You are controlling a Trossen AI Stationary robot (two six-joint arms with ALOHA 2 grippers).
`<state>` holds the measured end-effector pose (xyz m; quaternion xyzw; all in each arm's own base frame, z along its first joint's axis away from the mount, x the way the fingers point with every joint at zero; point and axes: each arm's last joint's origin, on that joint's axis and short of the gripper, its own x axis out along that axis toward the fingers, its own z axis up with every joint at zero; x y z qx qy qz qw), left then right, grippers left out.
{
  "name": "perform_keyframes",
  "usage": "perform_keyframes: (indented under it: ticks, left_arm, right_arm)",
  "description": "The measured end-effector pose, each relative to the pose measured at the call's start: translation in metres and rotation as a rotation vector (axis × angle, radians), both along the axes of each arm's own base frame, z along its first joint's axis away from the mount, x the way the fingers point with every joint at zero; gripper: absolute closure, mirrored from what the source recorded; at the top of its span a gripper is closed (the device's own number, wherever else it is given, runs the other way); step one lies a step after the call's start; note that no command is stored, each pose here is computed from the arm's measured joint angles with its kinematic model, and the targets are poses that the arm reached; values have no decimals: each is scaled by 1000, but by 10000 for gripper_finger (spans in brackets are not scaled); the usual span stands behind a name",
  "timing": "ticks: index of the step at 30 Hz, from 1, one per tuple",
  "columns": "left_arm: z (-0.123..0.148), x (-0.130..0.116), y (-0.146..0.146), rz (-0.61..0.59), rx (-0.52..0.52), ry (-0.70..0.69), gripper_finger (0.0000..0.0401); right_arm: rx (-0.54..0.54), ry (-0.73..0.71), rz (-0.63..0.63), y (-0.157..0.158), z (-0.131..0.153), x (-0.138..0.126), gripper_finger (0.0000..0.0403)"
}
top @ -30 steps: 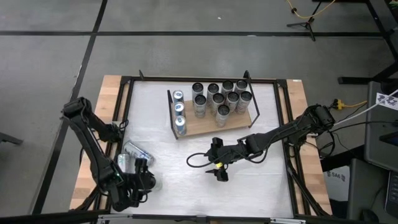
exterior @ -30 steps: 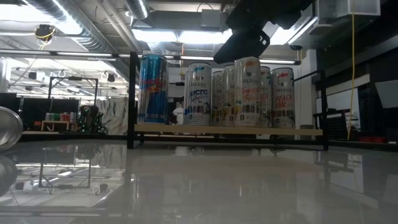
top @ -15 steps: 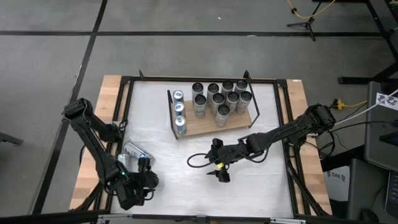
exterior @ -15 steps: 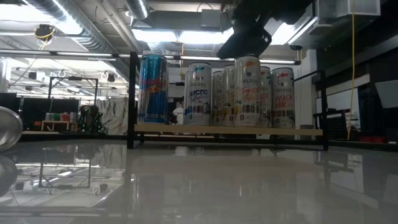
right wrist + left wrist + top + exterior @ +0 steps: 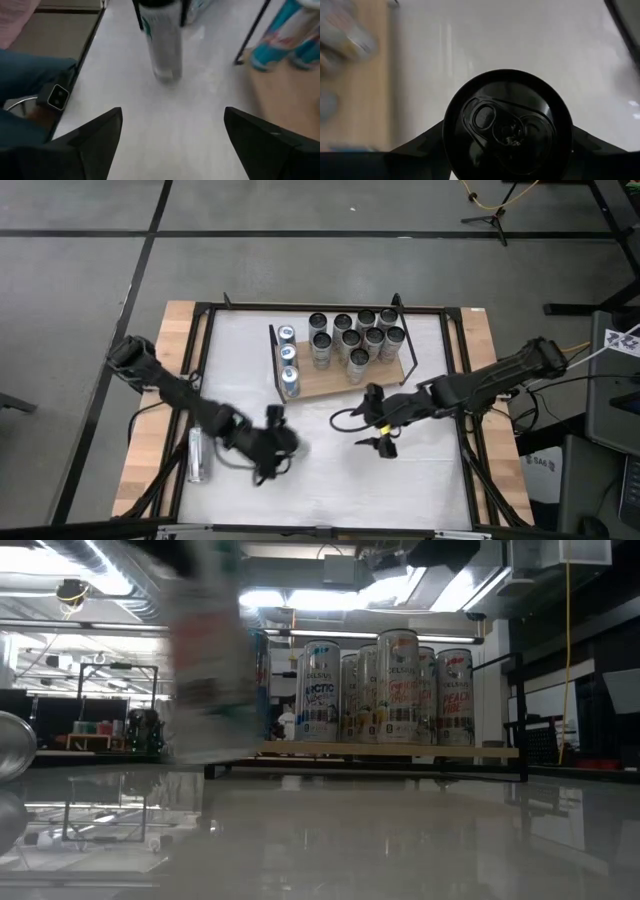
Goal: Place canned beverage on shelf
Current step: Put the white-pink soda can on the shelf aligned with the other white-pink soda can
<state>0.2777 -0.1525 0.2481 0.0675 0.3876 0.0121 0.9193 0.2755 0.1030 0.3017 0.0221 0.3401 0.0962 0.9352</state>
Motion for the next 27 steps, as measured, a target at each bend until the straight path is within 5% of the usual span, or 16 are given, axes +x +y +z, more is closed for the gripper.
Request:
perform_keyframes:
  ticks: [6, 13, 27]
  left_arm:
    - [9, 34, 52, 19, -18, -93, 163]
    - [9, 45, 93, 82, -54, -74, 161]
    - [-16, 57, 83, 51, -32, -2, 160]
  right_arm:
    - [-53, -57, -34, -6, 13, -11, 59]
    - [-62, -64, -49, -7, 14, -11, 59]
    - [-58, -75, -50, -7, 15, -10, 59]
